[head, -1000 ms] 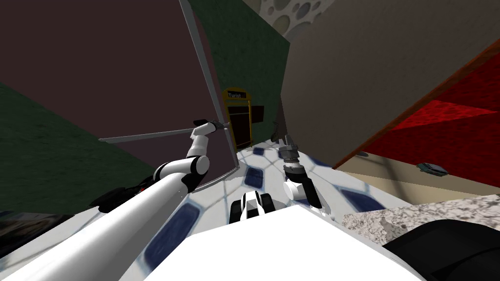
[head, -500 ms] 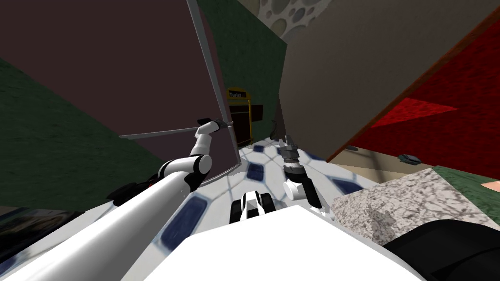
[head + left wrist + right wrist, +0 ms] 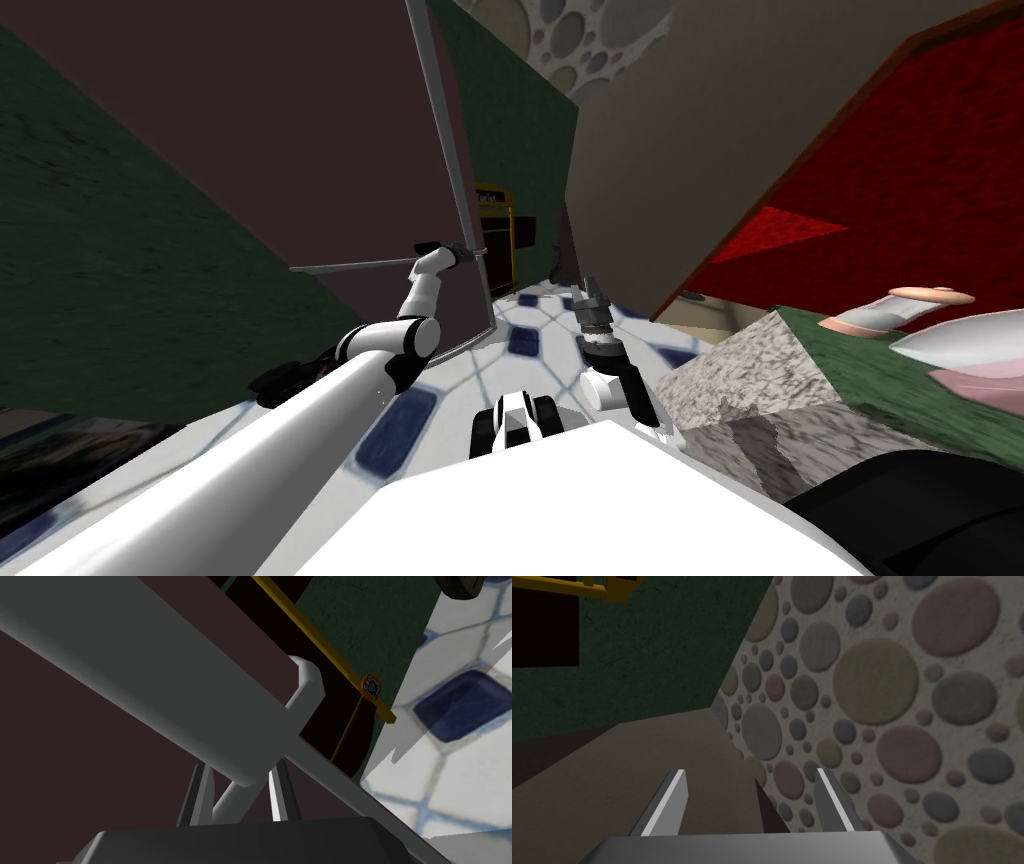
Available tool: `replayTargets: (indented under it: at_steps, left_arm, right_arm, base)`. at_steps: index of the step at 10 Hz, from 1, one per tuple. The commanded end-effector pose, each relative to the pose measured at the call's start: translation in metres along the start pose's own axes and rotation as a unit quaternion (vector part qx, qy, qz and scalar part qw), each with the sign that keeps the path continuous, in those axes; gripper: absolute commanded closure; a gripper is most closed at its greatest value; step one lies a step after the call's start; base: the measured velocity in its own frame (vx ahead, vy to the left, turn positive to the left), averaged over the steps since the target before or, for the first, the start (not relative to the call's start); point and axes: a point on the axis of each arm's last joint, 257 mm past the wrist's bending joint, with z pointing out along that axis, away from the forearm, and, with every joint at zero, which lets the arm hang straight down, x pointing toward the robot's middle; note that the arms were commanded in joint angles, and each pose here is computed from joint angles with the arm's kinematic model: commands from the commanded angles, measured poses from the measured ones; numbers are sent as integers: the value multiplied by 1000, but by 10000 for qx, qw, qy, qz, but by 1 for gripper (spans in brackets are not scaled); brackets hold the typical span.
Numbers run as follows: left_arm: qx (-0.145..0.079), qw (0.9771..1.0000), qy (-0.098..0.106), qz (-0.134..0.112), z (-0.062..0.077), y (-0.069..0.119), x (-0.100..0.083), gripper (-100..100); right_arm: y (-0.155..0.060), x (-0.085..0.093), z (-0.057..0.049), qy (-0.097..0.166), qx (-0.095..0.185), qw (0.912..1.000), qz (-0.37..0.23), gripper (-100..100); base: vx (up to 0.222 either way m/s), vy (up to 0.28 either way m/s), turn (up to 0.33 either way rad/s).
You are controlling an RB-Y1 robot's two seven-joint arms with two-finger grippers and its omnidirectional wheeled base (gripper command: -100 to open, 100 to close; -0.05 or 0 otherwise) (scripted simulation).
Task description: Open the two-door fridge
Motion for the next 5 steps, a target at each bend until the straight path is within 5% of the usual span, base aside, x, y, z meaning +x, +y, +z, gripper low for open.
replayTargets:
  at_steps: [1, 5]
  left_arm:
    - [-154, 9998, 89, 4, 2, 17, 10, 100]
    - [-347, 9989, 329, 13, 3, 39, 38, 100]
  right_arm:
    - [0, 0, 0, -1, 1, 10000, 0, 0]
    - [0, 0, 0, 0, 1, 10000, -1, 0]
  base:
    - [-129, 140, -22]
    - [-182, 206, -72]
